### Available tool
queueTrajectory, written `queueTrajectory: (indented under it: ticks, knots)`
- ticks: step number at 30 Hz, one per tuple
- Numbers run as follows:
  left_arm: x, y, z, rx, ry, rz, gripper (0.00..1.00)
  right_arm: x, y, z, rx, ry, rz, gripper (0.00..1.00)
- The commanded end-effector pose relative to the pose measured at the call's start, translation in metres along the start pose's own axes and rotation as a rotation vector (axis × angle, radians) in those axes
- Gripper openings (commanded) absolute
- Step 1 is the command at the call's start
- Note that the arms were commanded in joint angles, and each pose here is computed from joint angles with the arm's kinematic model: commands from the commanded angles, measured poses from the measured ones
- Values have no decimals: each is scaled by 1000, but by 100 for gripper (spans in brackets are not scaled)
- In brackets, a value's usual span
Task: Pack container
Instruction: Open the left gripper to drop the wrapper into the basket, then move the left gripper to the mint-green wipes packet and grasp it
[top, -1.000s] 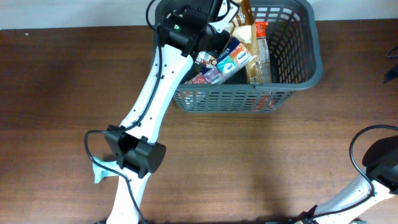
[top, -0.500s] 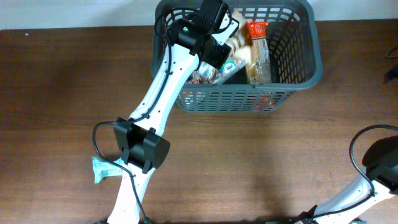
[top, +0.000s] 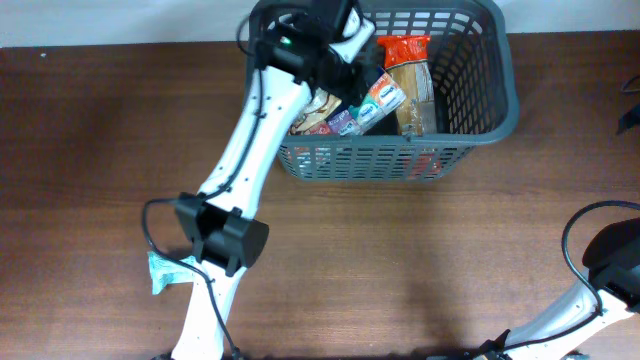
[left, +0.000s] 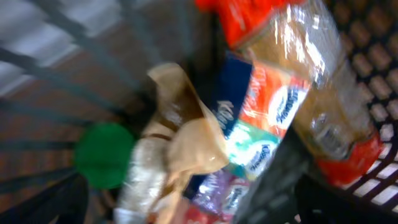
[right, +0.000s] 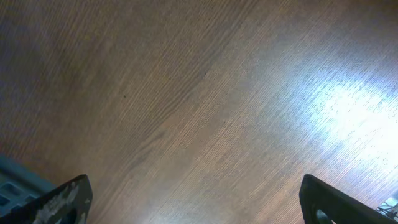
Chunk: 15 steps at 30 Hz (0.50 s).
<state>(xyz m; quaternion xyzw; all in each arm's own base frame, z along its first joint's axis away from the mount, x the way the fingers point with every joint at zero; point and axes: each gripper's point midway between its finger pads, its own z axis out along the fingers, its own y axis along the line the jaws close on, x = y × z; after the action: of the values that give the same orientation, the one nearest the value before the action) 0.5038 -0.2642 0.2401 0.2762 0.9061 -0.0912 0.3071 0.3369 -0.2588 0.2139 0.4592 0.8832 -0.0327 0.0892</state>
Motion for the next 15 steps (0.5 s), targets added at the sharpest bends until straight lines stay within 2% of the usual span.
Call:
queueTrajectory:
  ticks: [1, 4, 7, 10, 13, 15]
  knots:
    - [-48, 25, -129, -64, -268, -80, 99, 1, 0, 0, -1, 2, 9, 99]
    - [-46, 43, -204, -129, -366, -132, 99, 1, 0, 0, -1, 2, 9, 99]
    - [-25, 49, -270, -159, -413, -155, 99, 1, 0, 0, -1, 2, 9, 99]
    - [3, 54, -310, -193, -410, -198, 99, 1, 0, 0, -1, 2, 9, 99]
    - [39, 69, -338, -240, -380, -386, 99, 1, 0, 0, -1, 2, 9, 99]
    - [48, 70, -352, -225, -399, -421, 99, 1, 0, 0, -1, 2, 9, 99]
